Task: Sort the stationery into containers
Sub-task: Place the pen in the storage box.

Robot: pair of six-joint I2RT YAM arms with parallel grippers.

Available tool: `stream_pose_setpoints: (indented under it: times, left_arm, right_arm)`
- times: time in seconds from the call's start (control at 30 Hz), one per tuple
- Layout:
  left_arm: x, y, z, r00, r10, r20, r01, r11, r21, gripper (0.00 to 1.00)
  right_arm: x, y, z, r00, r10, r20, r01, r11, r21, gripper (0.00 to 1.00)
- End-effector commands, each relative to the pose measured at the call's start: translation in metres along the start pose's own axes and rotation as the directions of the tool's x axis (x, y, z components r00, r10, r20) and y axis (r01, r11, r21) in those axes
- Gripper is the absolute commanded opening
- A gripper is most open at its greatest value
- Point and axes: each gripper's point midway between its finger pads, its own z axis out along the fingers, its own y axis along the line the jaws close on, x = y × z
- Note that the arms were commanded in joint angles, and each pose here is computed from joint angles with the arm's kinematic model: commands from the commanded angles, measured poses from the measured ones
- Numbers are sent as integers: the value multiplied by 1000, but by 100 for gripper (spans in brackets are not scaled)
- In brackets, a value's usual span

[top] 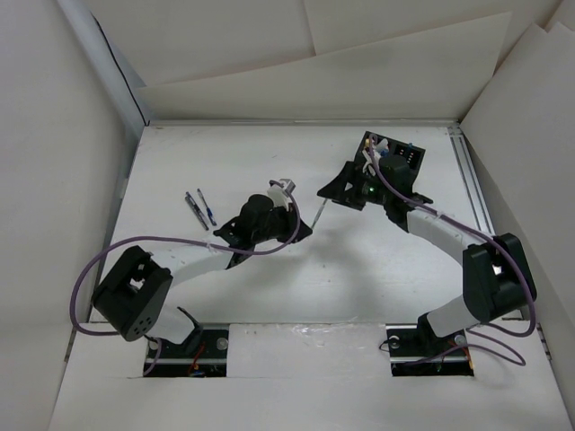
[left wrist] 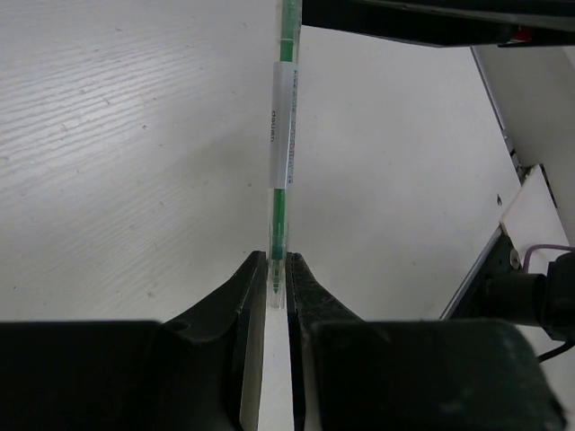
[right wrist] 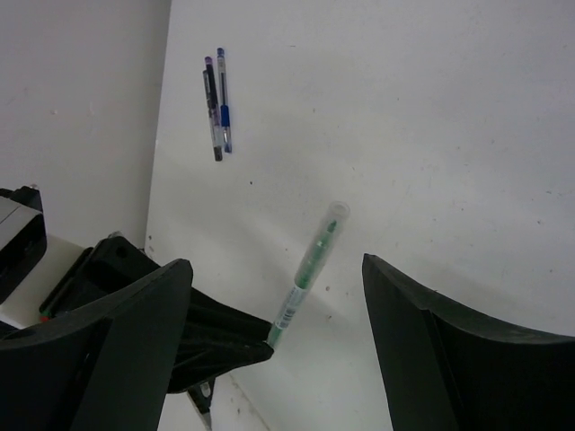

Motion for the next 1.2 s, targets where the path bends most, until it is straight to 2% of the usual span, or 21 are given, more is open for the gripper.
stream_pose_setpoints:
  times: [0.0,0.07,0.23,0.4,0.5,0.53,0.63,0.73,0.77,0.8,0.83,0.93,0.97,1.03,1.13,1.17]
  left_arm:
    - [-14,-26,3,999,50,22,-52,990,130,0]
    - [-18,-30,6,998,62,26,-65,988,142,0]
    - [-21,-39,4,997,72,37,-77,979,186,0]
    - [-18,-39,4,997,73,33,-78,978,194,0]
    - [-18,-39,4,997,73,33,-78,978,194,0]
    - [-18,-39,4,997,73,33,-78,978,194,0]
    - [-16,-37,6,997,71,25,-74,979,190,0]
    - [-20,-35,7,997,60,43,-66,983,174,0]
    - [-20,-35,7,997,60,43,-66,983,174,0]
    - [-20,-35,7,998,49,41,-56,983,174,0]
    - [-23,-35,7,997,50,55,-59,984,170,11]
    - [-22,-31,10,997,47,54,-55,986,155,22]
    - [-22,-31,10,997,47,54,-55,986,155,31]
    - [-25,-28,11,997,45,67,-54,989,135,41]
    - [-28,-24,12,996,43,83,-52,993,109,46]
    - [-37,-28,9,992,36,120,-50,992,114,46]
  right_arm:
    - [-24,26,0,996,-72,58,77,994,-82,82]
    - [-26,19,0,996,-64,61,68,995,-70,73]
    - [-24,12,2,998,-51,42,54,996,-67,62]
    - [-24,9,5,998,-37,42,40,998,-56,56]
    - [-21,6,7,999,-32,29,34,998,-57,42]
    - [-21,6,7,999,-32,29,34,998,-57,33]
    - [-20,3,8,999,-28,23,29,998,-52,19]
    - [-20,3,8,999,-28,23,29,998,-52,11]
    - [-21,6,7,999,-32,28,34,998,-57,4]
    - [-23,5,7,999,-32,38,34,998,-47,1]
    - [-23,5,7,999,-32,38,33,998,-47,0]
    - [-33,1,2,996,-23,87,24,1000,-15,0]
    - [-36,3,0,995,-28,100,30,999,-14,0]
    - [-43,-9,-6,990,-8,140,4,1000,25,0]
    - [-58,-8,-16,982,4,191,-10,999,33,0]
    - [-64,-17,-20,978,14,210,-26,998,55,0]
